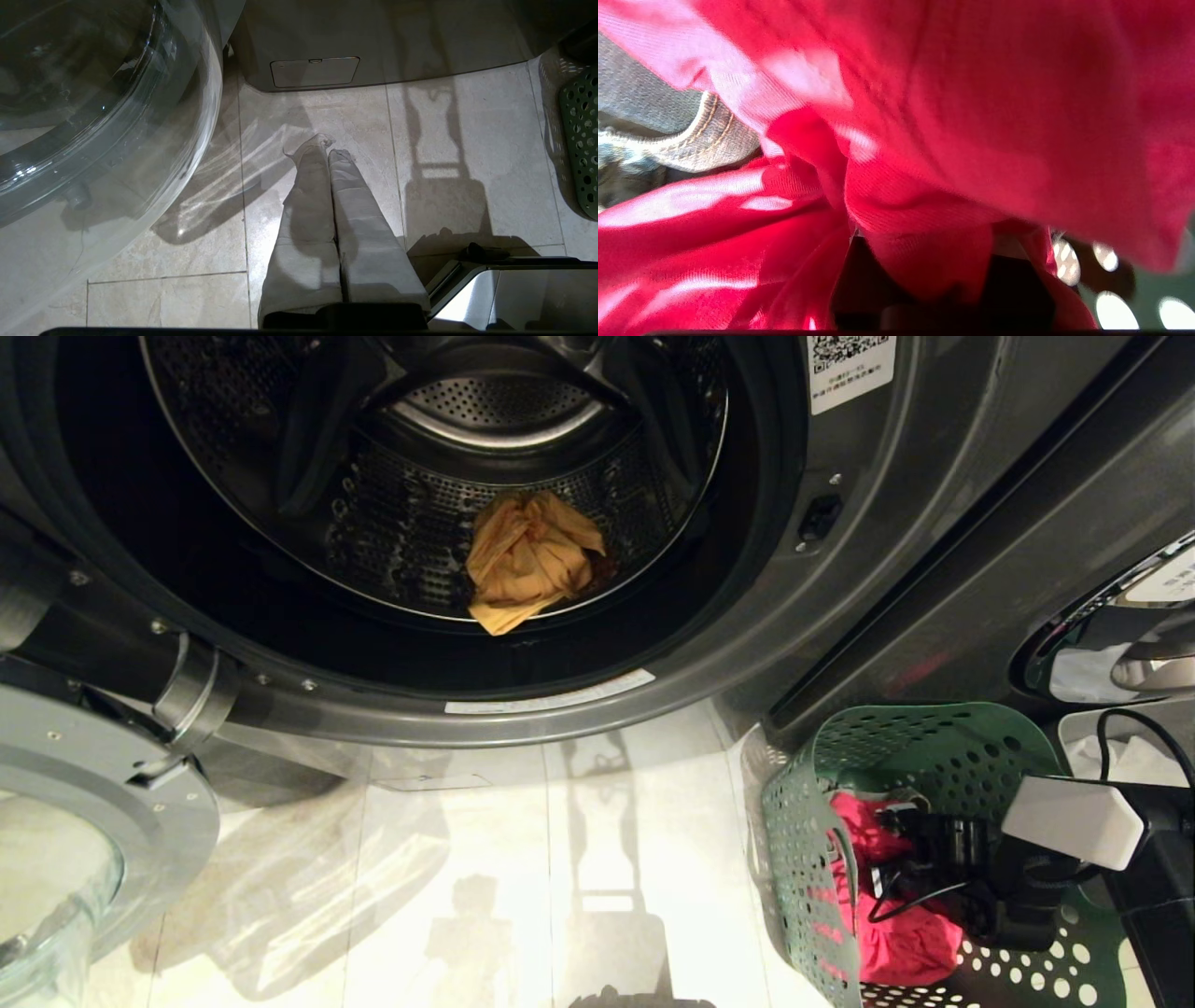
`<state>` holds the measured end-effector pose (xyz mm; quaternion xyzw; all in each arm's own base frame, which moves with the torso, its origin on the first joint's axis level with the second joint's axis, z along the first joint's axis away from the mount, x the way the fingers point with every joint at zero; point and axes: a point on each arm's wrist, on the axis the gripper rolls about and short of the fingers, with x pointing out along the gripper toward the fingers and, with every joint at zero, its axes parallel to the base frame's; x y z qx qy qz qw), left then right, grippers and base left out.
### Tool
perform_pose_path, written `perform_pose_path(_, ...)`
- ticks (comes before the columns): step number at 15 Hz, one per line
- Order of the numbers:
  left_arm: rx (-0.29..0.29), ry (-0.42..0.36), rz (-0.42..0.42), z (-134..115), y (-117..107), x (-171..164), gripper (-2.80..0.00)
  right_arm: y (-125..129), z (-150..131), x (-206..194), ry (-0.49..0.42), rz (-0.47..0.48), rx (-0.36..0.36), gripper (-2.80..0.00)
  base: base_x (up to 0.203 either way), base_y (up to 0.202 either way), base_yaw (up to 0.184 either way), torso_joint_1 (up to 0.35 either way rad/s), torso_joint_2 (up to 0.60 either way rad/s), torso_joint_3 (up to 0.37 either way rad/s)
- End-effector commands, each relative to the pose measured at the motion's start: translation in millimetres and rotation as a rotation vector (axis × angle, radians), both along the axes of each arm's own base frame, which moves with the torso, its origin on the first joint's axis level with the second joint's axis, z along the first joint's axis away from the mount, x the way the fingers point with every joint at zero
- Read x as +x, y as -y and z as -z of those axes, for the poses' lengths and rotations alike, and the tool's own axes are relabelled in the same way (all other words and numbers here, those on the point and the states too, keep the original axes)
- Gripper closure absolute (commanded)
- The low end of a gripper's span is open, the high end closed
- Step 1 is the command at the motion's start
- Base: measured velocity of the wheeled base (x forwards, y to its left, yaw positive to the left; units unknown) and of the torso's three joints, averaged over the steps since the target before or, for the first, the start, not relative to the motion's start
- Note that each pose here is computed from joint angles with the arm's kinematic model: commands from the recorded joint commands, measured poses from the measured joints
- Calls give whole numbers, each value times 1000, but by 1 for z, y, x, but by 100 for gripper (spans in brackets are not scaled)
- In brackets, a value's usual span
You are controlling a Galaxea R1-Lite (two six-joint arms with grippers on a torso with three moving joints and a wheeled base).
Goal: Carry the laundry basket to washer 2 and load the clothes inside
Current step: Place the clothes into the washing machine
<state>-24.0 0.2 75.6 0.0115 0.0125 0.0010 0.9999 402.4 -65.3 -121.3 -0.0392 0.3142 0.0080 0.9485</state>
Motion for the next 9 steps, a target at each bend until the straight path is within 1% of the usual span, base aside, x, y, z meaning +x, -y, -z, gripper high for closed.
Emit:
perform_pose_path(1, 0, -1, -2, 0, 0, 0, 0, -1, -28, -5, 9, -2, 0, 0, 0, 0, 0, 0, 0, 0)
perform_pose_path(4, 0, 0, 1, 0, 0, 0, 0, -4, -53, -26, -50, 2, 14, 0, 0, 0, 0, 0, 0, 0)
perform_pose_path(5, 0, 0, 0, 0, 0, 0, 0, -5, -61, -34, -57, 9, 24, 0, 0, 0, 0, 0, 0, 0)
perform_pose_path(9, 0, 0, 1, 0, 0, 0, 0, -10, -101, -57, -31, 86, 125, 0, 0, 0, 0, 0, 0, 0)
